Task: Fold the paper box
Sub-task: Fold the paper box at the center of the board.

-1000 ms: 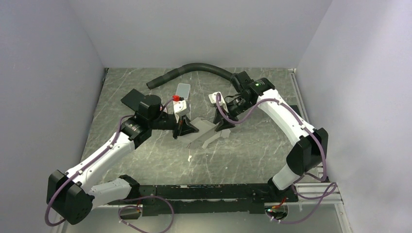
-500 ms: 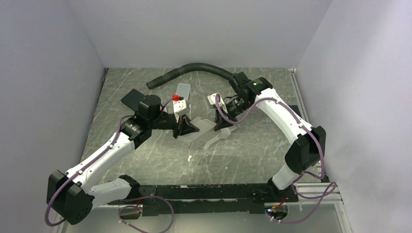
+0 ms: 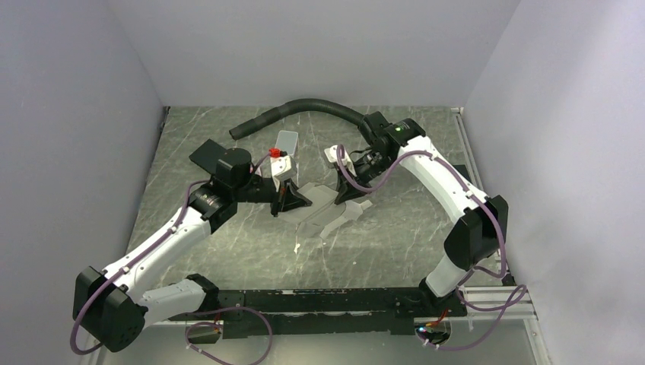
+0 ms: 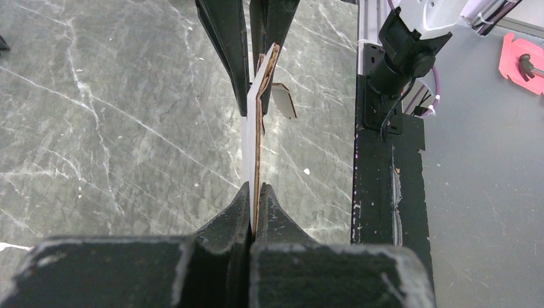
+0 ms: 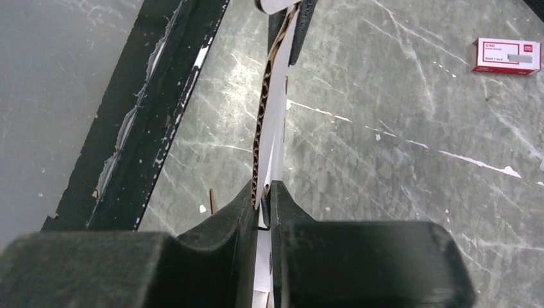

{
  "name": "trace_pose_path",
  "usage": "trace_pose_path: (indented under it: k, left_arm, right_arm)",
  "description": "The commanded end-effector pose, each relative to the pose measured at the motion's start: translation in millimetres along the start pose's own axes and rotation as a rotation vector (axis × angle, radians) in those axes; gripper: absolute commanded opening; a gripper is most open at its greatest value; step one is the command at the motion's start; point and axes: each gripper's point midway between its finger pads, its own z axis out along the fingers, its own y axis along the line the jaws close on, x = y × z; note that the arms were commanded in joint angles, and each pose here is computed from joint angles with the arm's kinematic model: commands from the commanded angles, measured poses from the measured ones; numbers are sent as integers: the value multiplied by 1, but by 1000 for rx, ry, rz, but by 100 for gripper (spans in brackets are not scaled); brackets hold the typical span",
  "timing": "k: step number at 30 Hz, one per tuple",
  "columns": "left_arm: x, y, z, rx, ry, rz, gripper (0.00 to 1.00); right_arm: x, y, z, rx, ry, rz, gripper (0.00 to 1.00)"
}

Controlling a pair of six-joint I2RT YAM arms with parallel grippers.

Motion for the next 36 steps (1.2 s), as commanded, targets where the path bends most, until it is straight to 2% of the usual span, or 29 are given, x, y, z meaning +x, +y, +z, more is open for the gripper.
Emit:
trace_pose_path:
  k: [1,4,9,11,12,13,18,20,21,23,25,26,27,28,33,34,36]
  left_arm:
    - [-22,-6,-2,21,-74,65,0]
    - [-22,-6,-2,29,-81,59,0]
    - [-22,-6,-2,28,-75,53,0]
    - [-23,-6,-2,23,-76,55,0]
    - [-23,-6,-2,21,-77,56,0]
    - [-23,-6,-2,21,-77,54,0]
    - [-25,-5,-3,25,-83,47,0]
    - [-25,-6,-3,30,-86,44,0]
    - [-25,-6,-3,32,-85,40,0]
    - [-25,-6,-3,33,-83,42,0]
    - [-24,-6,-4,32,-80,40,0]
    - [-24,-6,-4,30,-80,40,0]
    - [-25,-6,-4,31,-80,41,0]
    - [-24,-6,-4,32,-81,40,0]
    - [-24,-6,-3,39,-81,28,0]
    - [-24,-6,-3,40,-81,24,0]
    - [-23,-5,-2,43,-78,14,0]
  right_arm:
    - [-21,-4,-3,51,-59,-29,14]
    - [-19,-5,-3,66,-57,-22,28]
    - [-20,-6,-3,73,-59,-24,29]
    - [-20,-6,-4,77,-57,-30,26]
    - [-19,-7,-4,80,-53,-30,17]
    - [-18,-7,-4,82,-51,-30,1]
    - [-20,-9,-4,103,-61,-36,0]
    - [-19,-8,-4,101,-59,-33,23]
    - [-18,-7,-4,93,-53,-31,30]
    - [-18,-7,-5,98,-46,-33,37]
    - [-18,-7,-7,102,-42,-43,37]
    - [-18,-7,-7,104,-42,-43,31]
    - [-18,-9,-7,107,-43,-41,7]
    - [-19,-9,-7,105,-43,-44,0]
    - [-21,-9,-7,100,-53,-43,0]
    - [-22,-11,-7,106,-54,-28,2]
    - [-23,-11,-8,101,-46,-12,35]
